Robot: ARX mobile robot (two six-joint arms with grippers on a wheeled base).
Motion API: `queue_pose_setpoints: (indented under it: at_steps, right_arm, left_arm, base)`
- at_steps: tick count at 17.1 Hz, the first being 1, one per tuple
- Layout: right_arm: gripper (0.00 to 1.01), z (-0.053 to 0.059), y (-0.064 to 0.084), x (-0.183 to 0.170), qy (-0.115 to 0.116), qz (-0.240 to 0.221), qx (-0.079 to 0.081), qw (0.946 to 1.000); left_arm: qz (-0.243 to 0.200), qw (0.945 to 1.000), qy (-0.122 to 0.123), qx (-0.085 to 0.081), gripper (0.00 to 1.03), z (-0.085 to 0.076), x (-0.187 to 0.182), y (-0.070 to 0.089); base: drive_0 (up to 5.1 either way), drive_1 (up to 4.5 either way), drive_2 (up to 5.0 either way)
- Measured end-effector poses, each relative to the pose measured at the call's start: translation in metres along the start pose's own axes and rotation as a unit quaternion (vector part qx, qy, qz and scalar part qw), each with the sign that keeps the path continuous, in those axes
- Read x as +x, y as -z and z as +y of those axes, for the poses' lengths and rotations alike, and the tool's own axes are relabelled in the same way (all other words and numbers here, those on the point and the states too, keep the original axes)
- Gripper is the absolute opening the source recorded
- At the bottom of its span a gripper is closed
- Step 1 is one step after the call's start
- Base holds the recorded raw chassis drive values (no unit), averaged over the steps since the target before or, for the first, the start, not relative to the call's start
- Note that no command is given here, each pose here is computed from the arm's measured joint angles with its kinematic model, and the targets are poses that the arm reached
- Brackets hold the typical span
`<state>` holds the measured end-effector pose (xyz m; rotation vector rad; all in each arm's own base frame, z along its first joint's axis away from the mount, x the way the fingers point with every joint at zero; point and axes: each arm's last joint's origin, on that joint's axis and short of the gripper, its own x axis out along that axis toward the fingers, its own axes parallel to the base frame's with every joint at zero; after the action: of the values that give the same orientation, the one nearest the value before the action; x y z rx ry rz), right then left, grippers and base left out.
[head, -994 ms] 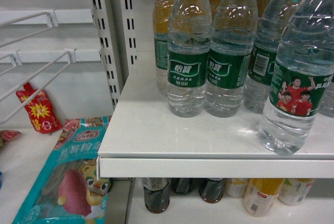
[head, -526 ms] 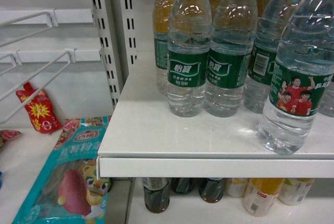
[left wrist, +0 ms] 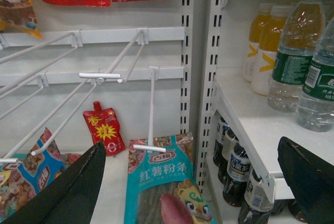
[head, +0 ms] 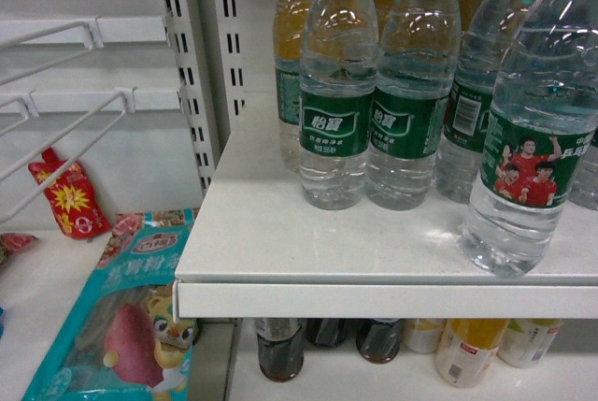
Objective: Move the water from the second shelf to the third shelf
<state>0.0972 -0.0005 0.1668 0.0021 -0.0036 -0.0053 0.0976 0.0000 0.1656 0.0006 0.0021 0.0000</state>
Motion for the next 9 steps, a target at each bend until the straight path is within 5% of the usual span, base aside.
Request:
queue_pose_setpoints:
  at_steps: [3, 9]
  right_arm:
    - [0.97, 0.0000, 0.0000, 0.0000, 0.000, 0.000, 0.000, 1.0000]
    - [0.98, 0.0000, 0.0000, 0.0000, 0.000, 0.000, 0.000, 1.0000]
  left_arm:
    - [0.000, 1.0000, 0.000, 0.000, 0.98, 0.0000, 0.0000, 0.0000]
    - [0.000, 1.0000, 0.000, 0.000, 0.98, 0.0000, 0.0000, 0.0000]
  base:
    - [0.0, 0.00, 0.0]
    - [0.0, 0.00, 0.0]
